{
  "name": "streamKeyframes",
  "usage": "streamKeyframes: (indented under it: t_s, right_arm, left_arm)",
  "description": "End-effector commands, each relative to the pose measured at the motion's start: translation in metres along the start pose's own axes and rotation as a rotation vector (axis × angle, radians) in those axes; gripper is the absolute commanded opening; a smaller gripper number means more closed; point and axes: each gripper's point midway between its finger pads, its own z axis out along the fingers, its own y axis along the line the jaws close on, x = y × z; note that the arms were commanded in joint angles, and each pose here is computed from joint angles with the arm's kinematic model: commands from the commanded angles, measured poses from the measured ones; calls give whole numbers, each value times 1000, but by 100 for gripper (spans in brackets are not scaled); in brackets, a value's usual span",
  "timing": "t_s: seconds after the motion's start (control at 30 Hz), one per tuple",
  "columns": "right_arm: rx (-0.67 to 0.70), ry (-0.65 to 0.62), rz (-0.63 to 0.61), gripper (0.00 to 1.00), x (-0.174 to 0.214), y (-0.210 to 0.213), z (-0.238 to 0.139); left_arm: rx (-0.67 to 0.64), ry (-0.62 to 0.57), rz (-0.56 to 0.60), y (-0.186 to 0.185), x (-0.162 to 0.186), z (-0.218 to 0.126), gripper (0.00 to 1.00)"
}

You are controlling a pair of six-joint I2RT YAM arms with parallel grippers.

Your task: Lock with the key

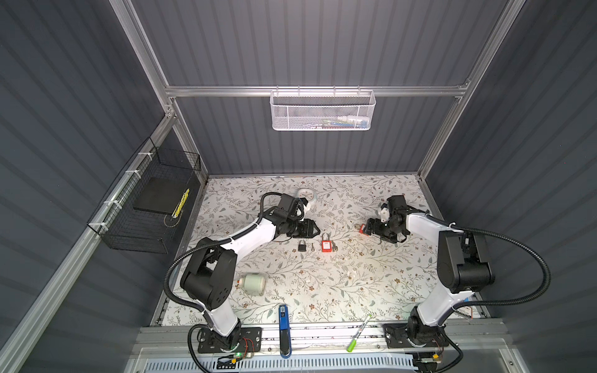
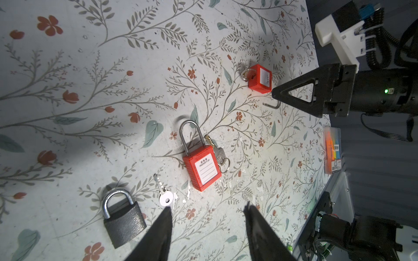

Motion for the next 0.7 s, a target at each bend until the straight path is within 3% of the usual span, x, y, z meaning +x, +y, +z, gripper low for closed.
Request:
streamKeyframes:
  t_s: [0.0,0.23,0.5,0.67]
  right_arm:
    - [-74,65,17,90,20,15,5]
    - [-208,112,-1,90,46,64,2]
    - [-145,-8,-53,90,16,71,-30]
    - [-160,-6,-74,91,-9,85,-25]
  left_arm:
    - [14,-7,-6,-1,-1,-5,54]
    - [11,-10,-5,-1,0,-6,54]
    - [8,-5,-3,-1,2,-7,54]
    - [10,-10,-3,-2,-1,-7,54]
